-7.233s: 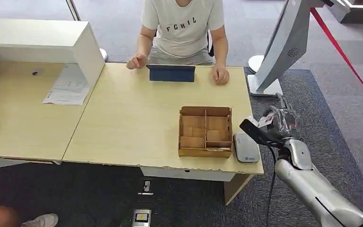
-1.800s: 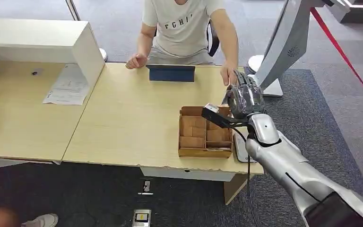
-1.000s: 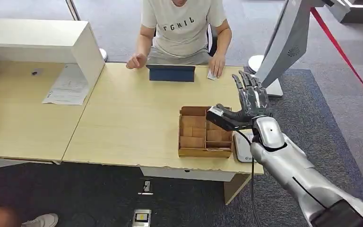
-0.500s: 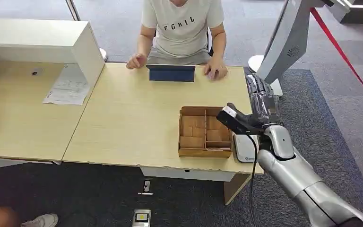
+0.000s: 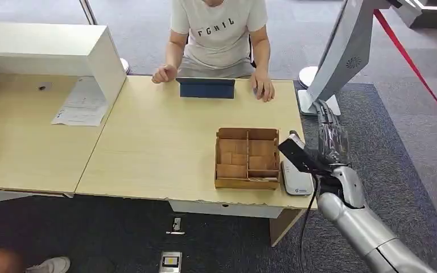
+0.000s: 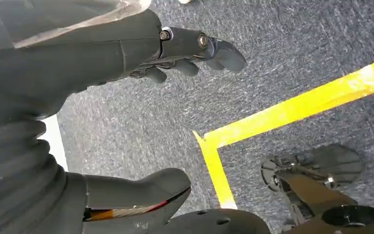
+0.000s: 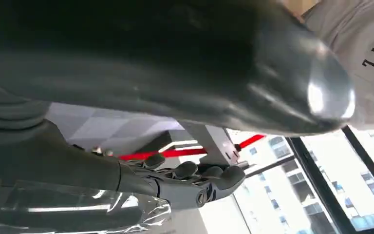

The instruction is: Pass the card to the sensor for recognition and then transmit it.

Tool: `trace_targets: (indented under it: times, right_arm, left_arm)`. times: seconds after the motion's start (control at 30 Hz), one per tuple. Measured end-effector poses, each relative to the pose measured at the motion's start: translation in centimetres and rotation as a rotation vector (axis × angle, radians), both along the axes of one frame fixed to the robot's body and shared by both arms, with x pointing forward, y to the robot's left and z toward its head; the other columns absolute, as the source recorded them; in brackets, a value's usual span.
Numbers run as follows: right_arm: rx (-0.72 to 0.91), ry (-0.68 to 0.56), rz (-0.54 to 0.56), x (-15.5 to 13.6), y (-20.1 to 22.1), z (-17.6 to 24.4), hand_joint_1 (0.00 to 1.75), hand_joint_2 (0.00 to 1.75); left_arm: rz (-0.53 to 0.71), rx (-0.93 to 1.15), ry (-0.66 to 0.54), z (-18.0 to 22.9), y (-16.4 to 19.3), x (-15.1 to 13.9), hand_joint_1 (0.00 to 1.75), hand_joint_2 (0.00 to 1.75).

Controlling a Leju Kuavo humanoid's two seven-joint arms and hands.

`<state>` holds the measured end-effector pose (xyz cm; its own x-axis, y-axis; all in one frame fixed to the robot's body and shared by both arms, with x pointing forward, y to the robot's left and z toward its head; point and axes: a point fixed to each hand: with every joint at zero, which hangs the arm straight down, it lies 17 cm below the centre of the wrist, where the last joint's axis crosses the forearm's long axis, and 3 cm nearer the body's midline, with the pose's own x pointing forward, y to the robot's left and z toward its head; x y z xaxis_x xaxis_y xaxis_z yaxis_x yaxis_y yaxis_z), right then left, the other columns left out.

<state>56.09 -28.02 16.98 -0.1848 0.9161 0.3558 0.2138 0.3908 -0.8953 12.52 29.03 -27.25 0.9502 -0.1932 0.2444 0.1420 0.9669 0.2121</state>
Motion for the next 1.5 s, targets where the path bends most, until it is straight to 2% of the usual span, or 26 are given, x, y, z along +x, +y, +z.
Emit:
trace_targets:
  times: [0.17, 0.4, 0.43, 0.53, 0.9, 1.5]
  right_arm:
    - [0.065, 0.043, 0.003, -1.3, -0.2, -2.5, 0.0, 0.0]
    - [0.067, 0.047, 0.003, -1.5, -0.2, -2.7, 0.0, 0.0]
    - [0.071, 0.06, 0.004, -2.0, -0.2, -3.5, 0.0, 1.75]
    - [0.094, 0.084, 0.031, -3.7, 1.2, -5.3, 0.0, 1.75]
    - [0.127, 0.081, 0.051, -6.1, 2.9, -5.8, 0.0, 1.75]
    - [0.143, 0.095, 0.146, -9.3, 6.2, -6.6, 0.0, 1.75]
  left_arm:
    - [0.026, 0.0, 0.005, -0.1, 0.2, -0.7, 0.0, 1.75]
    - [0.029, 0.001, 0.006, -0.1, 0.3, -0.7, 0.0, 1.75]
    - [0.038, 0.004, 0.008, -0.2, 0.4, -1.0, 0.0, 1.75]
    - [0.079, 0.011, 0.014, -0.3, 0.8, -1.5, 0.0, 1.75]
    - [0.107, 0.012, 0.017, -0.3, 1.0, -1.6, 0.0, 1.75]
    - [0.13, 0.02, 0.009, -0.2, 1.4, -1.5, 0.0, 1.75]
